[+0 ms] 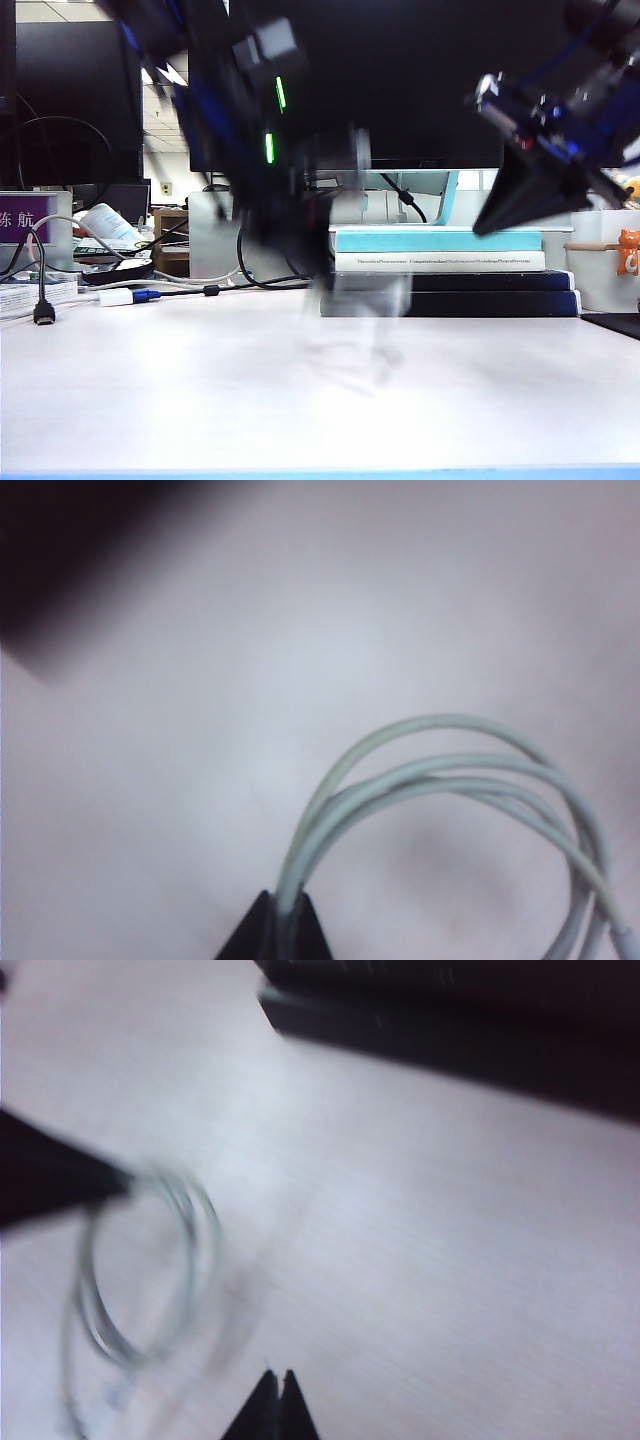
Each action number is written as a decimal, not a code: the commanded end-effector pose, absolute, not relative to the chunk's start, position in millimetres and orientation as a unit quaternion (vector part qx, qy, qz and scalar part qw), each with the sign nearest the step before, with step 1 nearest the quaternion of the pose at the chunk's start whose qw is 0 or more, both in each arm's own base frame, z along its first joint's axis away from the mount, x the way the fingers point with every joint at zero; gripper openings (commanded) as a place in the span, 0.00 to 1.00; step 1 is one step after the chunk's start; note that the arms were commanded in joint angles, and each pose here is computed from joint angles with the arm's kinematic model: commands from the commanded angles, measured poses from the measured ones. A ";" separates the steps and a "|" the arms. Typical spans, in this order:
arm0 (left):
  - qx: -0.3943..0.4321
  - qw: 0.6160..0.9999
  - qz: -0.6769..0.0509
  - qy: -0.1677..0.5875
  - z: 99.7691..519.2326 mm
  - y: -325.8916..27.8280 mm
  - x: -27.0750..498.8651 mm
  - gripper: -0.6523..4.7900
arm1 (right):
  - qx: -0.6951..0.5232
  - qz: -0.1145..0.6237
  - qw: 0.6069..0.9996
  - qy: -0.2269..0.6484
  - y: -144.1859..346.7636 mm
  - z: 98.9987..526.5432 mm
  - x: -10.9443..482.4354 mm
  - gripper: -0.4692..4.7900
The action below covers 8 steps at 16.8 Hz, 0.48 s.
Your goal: Unfold the white charging cable into a straight cable.
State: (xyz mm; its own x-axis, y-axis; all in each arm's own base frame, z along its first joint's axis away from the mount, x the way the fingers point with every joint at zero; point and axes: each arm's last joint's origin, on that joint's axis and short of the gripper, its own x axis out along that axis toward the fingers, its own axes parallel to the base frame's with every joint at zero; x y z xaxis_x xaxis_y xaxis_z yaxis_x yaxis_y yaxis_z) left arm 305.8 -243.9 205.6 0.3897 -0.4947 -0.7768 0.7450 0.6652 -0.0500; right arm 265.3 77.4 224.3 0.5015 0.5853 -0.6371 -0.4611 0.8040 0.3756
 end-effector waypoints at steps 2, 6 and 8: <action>0.128 0.855 -0.397 0.309 268.0 -222.4 299.8 0.11 | 0.094 0.342 0.873 0.336 74.9 260.1 247.3 0.08; 0.106 0.863 -0.421 0.258 302.5 -207.6 289.2 0.11 | 0.131 0.428 0.839 0.309 71.8 289.4 214.7 0.08; 0.088 0.854 -0.455 0.236 311.9 -207.6 285.5 0.11 | 0.134 0.455 0.830 0.294 70.0 299.3 201.8 0.13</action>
